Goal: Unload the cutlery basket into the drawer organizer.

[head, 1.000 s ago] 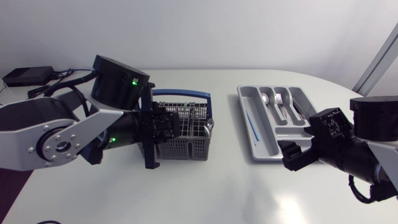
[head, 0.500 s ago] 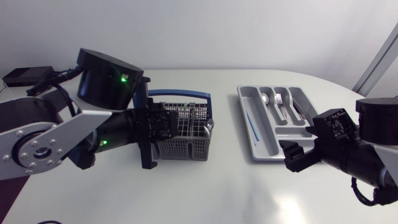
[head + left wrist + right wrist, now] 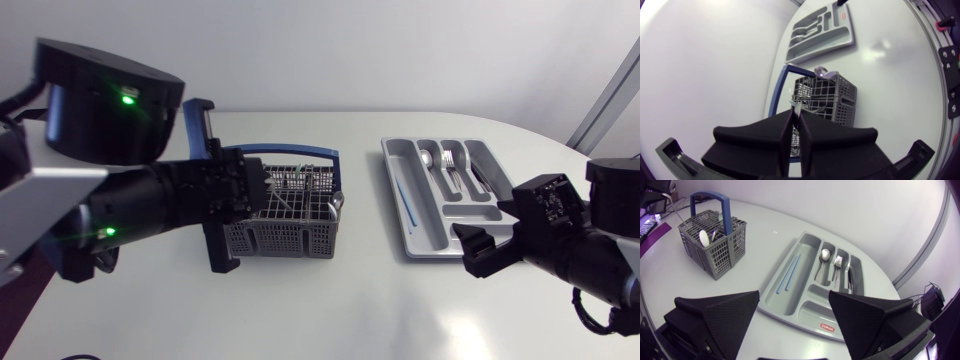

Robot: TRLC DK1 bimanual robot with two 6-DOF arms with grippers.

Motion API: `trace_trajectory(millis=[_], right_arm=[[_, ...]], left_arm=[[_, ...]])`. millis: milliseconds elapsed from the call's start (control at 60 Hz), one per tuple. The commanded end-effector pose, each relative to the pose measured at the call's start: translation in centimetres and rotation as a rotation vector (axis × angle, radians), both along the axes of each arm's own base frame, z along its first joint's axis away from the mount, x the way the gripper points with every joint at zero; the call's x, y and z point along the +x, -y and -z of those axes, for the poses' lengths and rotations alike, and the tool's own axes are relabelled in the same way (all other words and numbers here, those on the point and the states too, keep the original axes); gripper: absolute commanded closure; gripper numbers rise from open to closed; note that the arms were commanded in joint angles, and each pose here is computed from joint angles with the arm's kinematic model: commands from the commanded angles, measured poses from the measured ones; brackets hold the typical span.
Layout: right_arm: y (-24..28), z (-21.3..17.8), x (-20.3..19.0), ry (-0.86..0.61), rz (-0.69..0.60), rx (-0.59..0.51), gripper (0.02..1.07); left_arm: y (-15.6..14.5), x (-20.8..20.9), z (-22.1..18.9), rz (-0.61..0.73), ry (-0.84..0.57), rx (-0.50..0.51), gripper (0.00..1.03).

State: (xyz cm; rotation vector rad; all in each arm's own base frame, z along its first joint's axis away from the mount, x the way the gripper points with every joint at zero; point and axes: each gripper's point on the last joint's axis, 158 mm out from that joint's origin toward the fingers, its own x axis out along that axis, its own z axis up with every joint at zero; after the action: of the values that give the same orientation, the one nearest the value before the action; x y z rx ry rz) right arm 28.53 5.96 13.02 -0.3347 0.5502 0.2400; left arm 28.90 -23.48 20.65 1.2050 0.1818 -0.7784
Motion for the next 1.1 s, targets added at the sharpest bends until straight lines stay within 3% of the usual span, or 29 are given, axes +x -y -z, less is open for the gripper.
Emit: trace_trajectory(millis=[0,250,450,633,717,850,1083], right_arm=[[0.0,0.1,-0.7,0.013,-0.018,-0.020,0.07],[-0.6,-3.0,-0.7,0.099,-0.038,-0.020,0.07],[-3.0,-5.4,-1.3,0.167,-0.119,-0.024,0.07],[-4.8,-7.3,-1.5,0.226,-0.160,-0.023,0.08],[-5.8,-7.7,-1.5,0.246,-0.181,-0.032,0.13],[-7.5,-7.6,-1.3,0.259,-0.216,-0.055,0.13],[-9.6,-7.5,-1.1,0.295,-0.281,-0.071,0.18]], left_arm=[[0.0,-0.2,-5.0,-0.031,0.051,-0.128,1.00],[0.8,0.2,-9.5,-0.138,-0.044,-0.368,1.00],[4.5,2.0,-7.4,-0.225,-0.258,-0.490,1.00],[8.2,3.5,-4.8,-0.278,-0.443,-0.563,1.00],[9.3,4.4,-4.5,-0.297,-0.511,-0.611,1.00],[10.6,5.6,-4.1,-0.322,-0.626,-0.682,1.00],[12.8,5.3,-3.2,-0.315,-0.767,-0.701,1.00]])
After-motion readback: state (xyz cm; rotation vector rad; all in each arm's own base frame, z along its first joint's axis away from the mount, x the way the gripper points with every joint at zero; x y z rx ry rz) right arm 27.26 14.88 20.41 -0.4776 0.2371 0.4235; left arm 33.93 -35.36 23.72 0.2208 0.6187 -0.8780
